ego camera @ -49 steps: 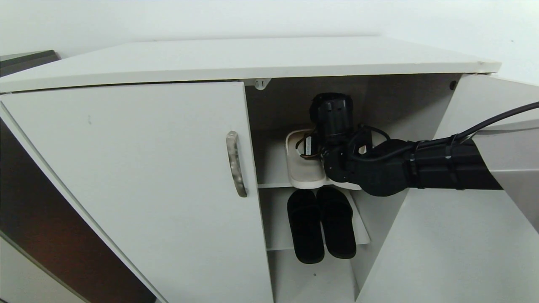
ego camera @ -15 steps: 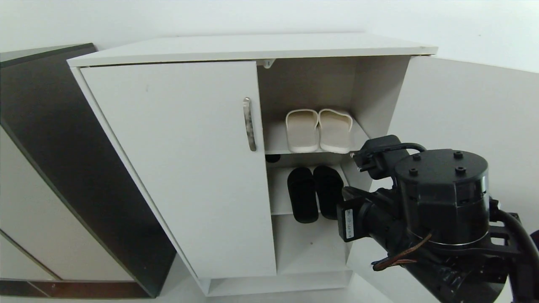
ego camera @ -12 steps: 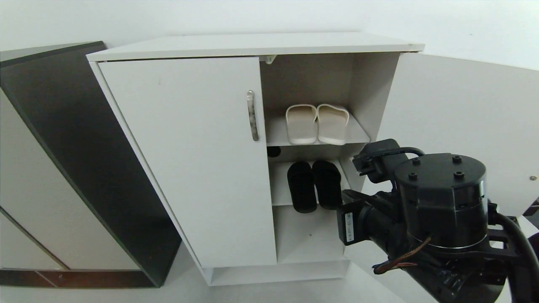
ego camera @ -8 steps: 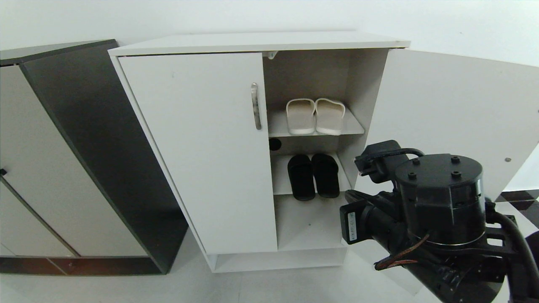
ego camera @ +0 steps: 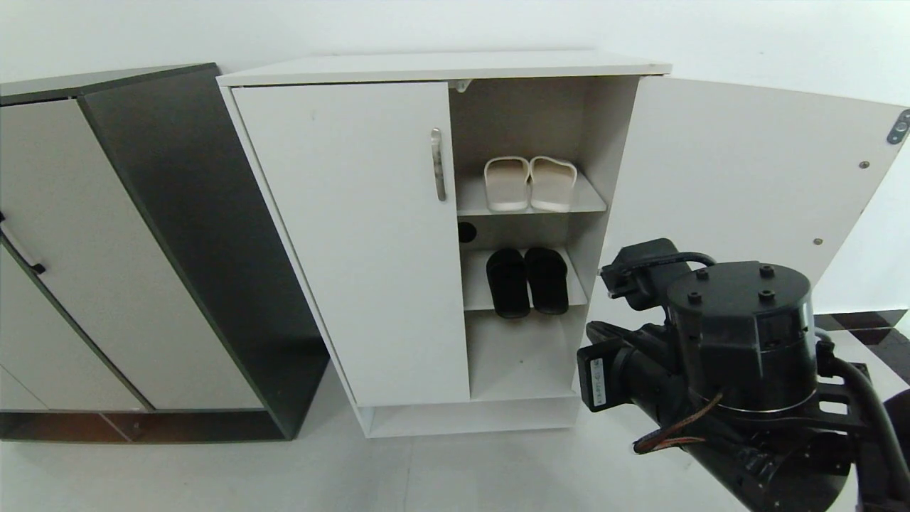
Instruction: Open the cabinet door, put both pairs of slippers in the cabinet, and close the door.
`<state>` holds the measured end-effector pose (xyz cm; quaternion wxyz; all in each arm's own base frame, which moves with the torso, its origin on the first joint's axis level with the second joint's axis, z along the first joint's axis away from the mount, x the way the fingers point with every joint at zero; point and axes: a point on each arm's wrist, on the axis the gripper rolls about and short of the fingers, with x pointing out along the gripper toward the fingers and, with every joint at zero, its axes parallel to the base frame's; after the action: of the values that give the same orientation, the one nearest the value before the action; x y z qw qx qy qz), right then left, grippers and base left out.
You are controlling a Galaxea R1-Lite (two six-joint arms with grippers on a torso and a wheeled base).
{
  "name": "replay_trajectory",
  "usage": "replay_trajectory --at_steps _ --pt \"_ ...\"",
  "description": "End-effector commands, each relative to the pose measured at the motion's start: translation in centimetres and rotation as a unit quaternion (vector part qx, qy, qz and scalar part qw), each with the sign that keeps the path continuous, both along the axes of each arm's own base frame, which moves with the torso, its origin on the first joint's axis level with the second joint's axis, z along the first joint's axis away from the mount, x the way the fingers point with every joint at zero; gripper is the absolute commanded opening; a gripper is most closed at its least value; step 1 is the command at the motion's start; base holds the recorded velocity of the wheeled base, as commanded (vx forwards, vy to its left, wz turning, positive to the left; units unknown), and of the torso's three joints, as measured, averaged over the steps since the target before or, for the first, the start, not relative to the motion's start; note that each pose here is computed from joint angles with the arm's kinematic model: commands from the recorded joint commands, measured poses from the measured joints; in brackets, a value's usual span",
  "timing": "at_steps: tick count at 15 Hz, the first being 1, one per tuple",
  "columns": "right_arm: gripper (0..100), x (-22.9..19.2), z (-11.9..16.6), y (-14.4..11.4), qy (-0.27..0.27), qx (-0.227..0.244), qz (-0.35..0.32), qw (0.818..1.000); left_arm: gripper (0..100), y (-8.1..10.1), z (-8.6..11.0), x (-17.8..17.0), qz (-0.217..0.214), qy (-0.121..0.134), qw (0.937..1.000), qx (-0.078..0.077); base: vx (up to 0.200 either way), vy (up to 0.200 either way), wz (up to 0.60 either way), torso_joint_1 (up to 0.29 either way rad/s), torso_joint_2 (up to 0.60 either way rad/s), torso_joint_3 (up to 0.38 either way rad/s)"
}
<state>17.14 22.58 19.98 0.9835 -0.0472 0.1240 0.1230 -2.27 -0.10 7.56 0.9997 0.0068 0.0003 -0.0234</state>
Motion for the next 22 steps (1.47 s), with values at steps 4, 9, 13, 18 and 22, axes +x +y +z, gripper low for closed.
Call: replay_trajectory --at_steps 4,9,13,18,22 --pt "0 0.05 -0.11 0.06 0.001 -0.002 0.000 1.000 0 0.00 0.01 0.00 0.000 0.000 1.0000 0.000 0.000 0.000 0.00 0.000 0.00 0.000" --pt "0 0.04 -0.15 0.05 0.001 -0.002 0.000 1.000 0 0.00 0.01 0.00 0.000 0.000 1.0000 0.000 0.000 0.000 0.00 0.000 0.00 0.000" --pt "0 0.13 -0.28 0.10 0.003 -0.004 -0.001 1.000 0 0.00 0.01 0.00 0.000 0.000 1.0000 0.000 0.000 0.000 0.00 0.000 0.00 0.000" --pt "0 0.13 -0.28 0.10 0.003 -0.004 -0.001 1.000 0 0.00 0.01 0.00 -0.001 0.000 1.0000 0.000 0.000 0.000 0.00 0.013 -0.14 -0.207" --pt "0 0.12 -0.32 0.09 0.003 -0.005 -0.001 1.000 0 0.00 0.01 0.00 0.000 0.000 1.0000 0.000 0.000 0.000 0.00 0.054 -0.51 -0.364"
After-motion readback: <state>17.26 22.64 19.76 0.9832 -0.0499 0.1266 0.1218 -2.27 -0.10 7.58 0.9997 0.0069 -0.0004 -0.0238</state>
